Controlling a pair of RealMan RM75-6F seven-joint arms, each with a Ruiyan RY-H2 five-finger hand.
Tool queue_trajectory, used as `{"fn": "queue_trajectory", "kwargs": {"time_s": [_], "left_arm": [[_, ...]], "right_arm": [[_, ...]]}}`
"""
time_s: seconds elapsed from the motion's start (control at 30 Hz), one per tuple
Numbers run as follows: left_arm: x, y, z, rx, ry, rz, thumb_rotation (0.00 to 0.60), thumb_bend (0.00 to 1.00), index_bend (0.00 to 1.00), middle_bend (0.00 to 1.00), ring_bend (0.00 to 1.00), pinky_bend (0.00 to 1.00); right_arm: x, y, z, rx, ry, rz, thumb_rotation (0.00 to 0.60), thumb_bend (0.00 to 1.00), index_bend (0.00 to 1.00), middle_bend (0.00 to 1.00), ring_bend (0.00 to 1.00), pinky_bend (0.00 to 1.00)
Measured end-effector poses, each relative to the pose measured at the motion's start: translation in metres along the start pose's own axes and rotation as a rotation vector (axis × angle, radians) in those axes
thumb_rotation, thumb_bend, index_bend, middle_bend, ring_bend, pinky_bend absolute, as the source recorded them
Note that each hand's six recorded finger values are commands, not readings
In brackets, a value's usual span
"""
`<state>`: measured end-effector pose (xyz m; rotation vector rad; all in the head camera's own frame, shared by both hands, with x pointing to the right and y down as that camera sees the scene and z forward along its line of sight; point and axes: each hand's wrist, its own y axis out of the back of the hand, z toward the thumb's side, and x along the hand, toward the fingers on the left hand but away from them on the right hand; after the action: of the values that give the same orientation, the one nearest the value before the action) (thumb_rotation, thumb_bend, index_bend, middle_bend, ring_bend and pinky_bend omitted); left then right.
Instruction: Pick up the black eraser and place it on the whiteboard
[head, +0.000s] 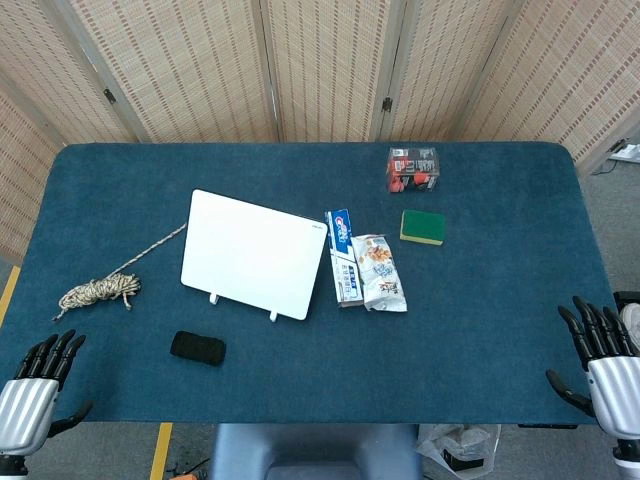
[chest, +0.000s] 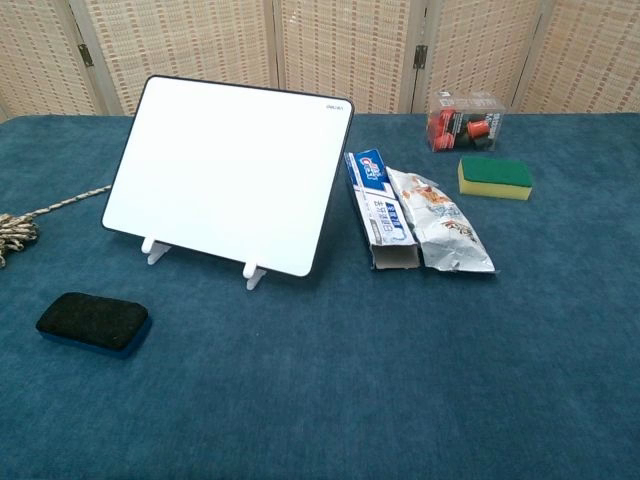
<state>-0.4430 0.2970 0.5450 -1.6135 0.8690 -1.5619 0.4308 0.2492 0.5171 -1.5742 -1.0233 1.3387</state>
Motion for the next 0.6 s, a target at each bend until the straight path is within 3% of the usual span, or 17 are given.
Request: {"fn": "queue_trajectory", "kwargs": {"time_s": [0.37,0.53,0.6], "left_arm": [[0.0003,-0.0021,0.0019,0.006,-0.007,-0.008,0.6,0.24,0.0,0.07,0.06,0.15],[0.0017,-0.0031,0.0035,0.002,-0.02,-0.015,0.6,0.24,0.0,0.07,0.07,0.23],[0.0021,-0.0039,0.0053,-0.004,-0.03,-0.018,0.6,0.24,0.0,0.12,0.11,0.28]], "right_arm": [[0.0022,0.0019,-0.0005,-0.002,-0.001,-0.01,0.6,0.27,0.0,0.0,0.0,0.01],[0.0019,0.0015,0.0008,-0.001,0.003,-0.011,0.6,0.27,0.0,0.0,0.0,0.01],[0.0011,0.0007,0.0012,-0.001,0.004,-0.007,0.6,0.27,0.0,0.0,0.0,0.01]]}}
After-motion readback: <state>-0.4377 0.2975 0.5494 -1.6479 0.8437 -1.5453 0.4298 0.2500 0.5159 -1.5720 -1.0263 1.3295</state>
